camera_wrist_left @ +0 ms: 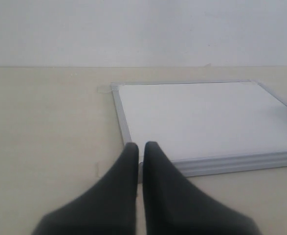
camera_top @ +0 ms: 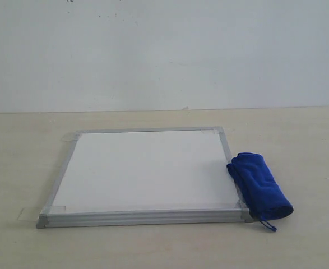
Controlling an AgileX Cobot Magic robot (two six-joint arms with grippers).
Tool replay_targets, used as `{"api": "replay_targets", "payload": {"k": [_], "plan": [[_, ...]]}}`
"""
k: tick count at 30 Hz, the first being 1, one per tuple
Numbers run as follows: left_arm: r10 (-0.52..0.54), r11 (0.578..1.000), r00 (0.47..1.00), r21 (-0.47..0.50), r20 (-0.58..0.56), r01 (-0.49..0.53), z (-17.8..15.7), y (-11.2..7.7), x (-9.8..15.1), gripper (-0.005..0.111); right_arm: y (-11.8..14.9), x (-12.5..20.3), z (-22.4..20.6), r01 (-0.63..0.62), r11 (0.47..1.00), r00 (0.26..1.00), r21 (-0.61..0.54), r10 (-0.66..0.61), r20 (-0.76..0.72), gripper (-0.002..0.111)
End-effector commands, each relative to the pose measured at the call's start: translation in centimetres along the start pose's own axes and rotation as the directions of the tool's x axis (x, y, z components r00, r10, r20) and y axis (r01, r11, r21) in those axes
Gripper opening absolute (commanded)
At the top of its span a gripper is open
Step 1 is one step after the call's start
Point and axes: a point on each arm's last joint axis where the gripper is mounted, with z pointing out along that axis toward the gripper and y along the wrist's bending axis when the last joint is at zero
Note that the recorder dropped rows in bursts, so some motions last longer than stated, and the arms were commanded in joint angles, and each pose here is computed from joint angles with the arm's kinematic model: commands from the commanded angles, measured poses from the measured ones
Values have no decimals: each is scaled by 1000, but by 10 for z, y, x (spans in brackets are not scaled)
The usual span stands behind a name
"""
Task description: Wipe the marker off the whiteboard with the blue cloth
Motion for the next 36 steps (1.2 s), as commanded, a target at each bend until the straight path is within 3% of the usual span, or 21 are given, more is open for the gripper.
{"api": "replay_targets", "payload": {"k": [1, 8, 23, 28, 32, 36], "plan": [[5, 1000, 1000, -1, 3, -5, 0, 0, 1, 4, 0, -3, -9, -2, 1000, 999, -10, 3, 52, 0], [5, 1000, 1000, -1, 3, -5, 0, 0, 1, 4, 3, 4, -10, 148, 988, 989, -50, -149, -9, 0], [5, 1000, 1000, -1, 3, -5, 0, 0, 1, 4, 5, 7, -10, 171, 982, 984, -77, -175, -46, 0], [5, 1000, 1000, -1, 3, -5, 0, 0, 1, 4, 3, 15, -11, 180, 981, 973, -75, -189, -131, 0], [5, 1000, 1000, -1, 3, -5, 0, 0, 1, 4, -2, 26, -13, 251, 967, 933, -51, -256, -252, 0], [5, 1000, 1000, -1, 3, -5, 0, 0, 1, 4, -7, 26, -14, 263, 962, 930, 68, -234, -282, 0]]}}
